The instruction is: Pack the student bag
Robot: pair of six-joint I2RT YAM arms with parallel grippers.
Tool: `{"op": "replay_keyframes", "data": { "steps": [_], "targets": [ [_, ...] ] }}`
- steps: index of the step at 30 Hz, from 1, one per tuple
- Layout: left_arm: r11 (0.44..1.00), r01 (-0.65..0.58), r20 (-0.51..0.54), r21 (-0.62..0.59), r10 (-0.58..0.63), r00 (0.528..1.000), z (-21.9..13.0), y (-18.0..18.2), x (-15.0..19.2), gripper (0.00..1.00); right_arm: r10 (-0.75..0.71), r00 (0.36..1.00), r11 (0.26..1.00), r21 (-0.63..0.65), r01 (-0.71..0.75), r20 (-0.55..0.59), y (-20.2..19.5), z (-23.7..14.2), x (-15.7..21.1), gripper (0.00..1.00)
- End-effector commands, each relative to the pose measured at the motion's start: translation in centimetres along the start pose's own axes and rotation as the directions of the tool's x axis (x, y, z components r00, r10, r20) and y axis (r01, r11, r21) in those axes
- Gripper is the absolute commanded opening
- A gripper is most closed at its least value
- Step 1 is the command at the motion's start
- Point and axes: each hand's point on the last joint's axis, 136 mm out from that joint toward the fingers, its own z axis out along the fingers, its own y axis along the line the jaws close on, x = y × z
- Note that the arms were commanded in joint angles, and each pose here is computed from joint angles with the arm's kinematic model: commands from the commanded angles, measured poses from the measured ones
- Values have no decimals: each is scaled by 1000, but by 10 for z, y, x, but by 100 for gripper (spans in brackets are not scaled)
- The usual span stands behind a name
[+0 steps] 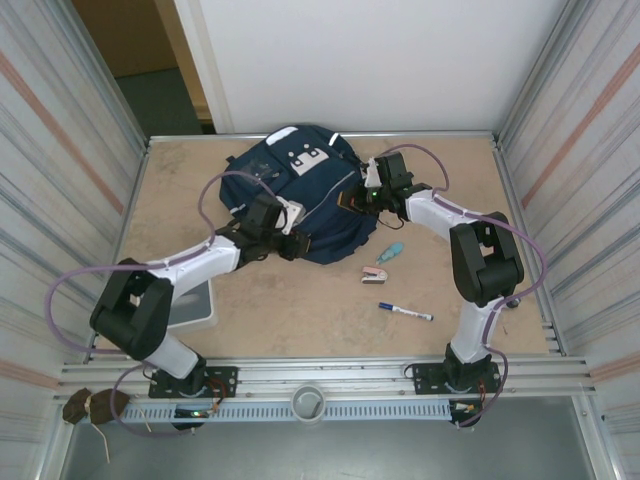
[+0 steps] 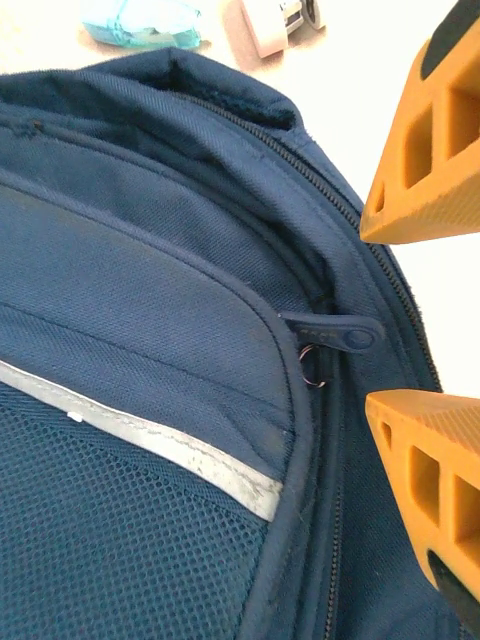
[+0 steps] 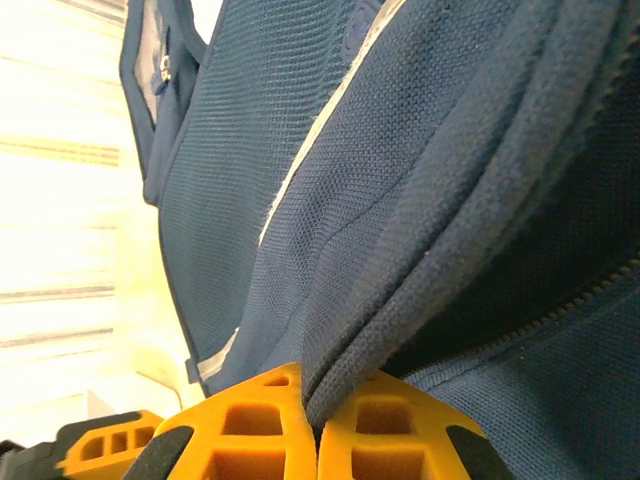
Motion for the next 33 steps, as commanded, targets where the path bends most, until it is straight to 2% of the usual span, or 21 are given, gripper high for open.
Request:
{"op": "replay_keyframes", "data": {
  "steps": [1,12,18,22,27,33],
  "targets": [
    [1000,19,-1,-6,-19,1000,5,-1,-10,42,-40,999,992,-118,43,25,45,-13,-10,0],
    [999,50,-59,-22,-51,997,28,5,-2,35,-54,998,986,-157,57,22,65,-16,-9,0],
    [994,70,-92,-81,-77,993,39,18,8,37,-58,998,984,-167,59,10,70,-14,-6,0],
    [993,82,-97,-80,-89,991,46,21,11,37,-53,999,987,-152,52,0,63,-12,-4,0],
    [994,82,-83,-75,-88,993,43,23,8,22,-42,999,993,-107,42,-3,45,-13,-2,0],
    [984,73,-29,-163,-79,996,16,49,3,3,-42,999,999,-14,42,2,13,-27,-6,0]
  ]
}}
